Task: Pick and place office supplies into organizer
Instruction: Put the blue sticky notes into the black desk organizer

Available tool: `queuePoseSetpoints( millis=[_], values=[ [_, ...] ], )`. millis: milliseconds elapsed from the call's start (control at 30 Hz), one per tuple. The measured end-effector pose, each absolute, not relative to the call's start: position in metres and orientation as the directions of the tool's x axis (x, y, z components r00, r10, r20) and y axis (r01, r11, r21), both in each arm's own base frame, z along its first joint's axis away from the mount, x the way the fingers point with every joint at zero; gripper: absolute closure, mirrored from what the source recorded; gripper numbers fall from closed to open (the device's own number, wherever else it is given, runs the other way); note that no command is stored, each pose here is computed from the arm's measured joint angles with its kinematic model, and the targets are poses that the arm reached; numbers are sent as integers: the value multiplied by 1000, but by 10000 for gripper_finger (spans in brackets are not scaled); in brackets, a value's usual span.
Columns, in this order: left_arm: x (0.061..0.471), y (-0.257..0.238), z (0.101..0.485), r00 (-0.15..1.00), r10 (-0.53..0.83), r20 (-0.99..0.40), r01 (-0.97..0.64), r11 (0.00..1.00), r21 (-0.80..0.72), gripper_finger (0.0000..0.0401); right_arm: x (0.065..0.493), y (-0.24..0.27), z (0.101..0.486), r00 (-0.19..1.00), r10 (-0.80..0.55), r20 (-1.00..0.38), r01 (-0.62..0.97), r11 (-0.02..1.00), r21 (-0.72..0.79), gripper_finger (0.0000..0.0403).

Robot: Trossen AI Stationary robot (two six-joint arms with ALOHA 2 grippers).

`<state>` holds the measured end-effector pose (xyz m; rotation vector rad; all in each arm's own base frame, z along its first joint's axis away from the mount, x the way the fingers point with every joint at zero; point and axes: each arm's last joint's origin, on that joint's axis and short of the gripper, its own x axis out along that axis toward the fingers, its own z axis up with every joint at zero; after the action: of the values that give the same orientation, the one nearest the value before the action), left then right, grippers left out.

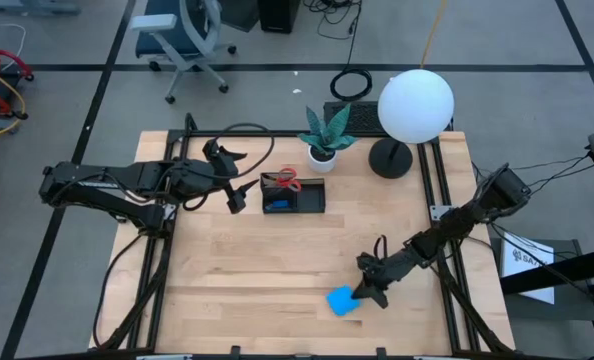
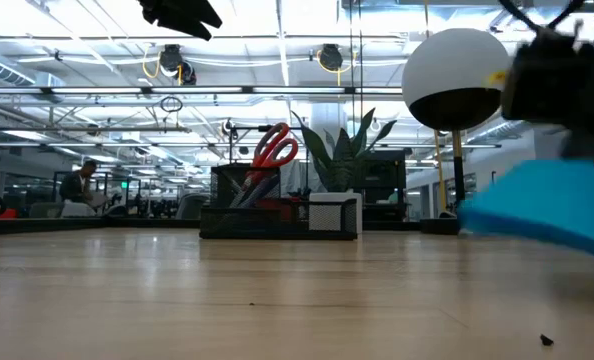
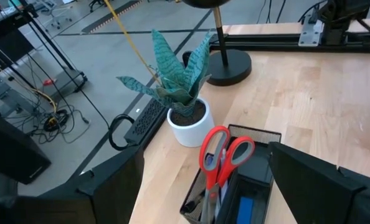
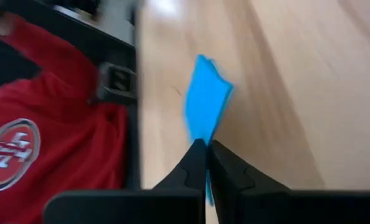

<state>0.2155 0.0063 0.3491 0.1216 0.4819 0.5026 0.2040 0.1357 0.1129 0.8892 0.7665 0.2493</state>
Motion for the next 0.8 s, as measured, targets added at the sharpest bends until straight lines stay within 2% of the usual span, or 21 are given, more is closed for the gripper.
queuePoseSetpoints(
  millis=[400, 600, 800],
  values=[
    [214, 6, 346, 752, 491, -440, -443, 871, 214, 54, 235, 91, 128, 868, 357, -345, -97, 803, 588, 402],
    [214, 4, 346, 757, 481, -443, -436, 876, 207, 54, 249, 56, 137, 938, 234, -256, -81, 864, 496, 402],
    [214, 0, 347, 770, 467, -435, -418, 884, 209, 54, 256, 17, 144, 976, 115, -187, -10, 874, 487, 402]
  ],
)
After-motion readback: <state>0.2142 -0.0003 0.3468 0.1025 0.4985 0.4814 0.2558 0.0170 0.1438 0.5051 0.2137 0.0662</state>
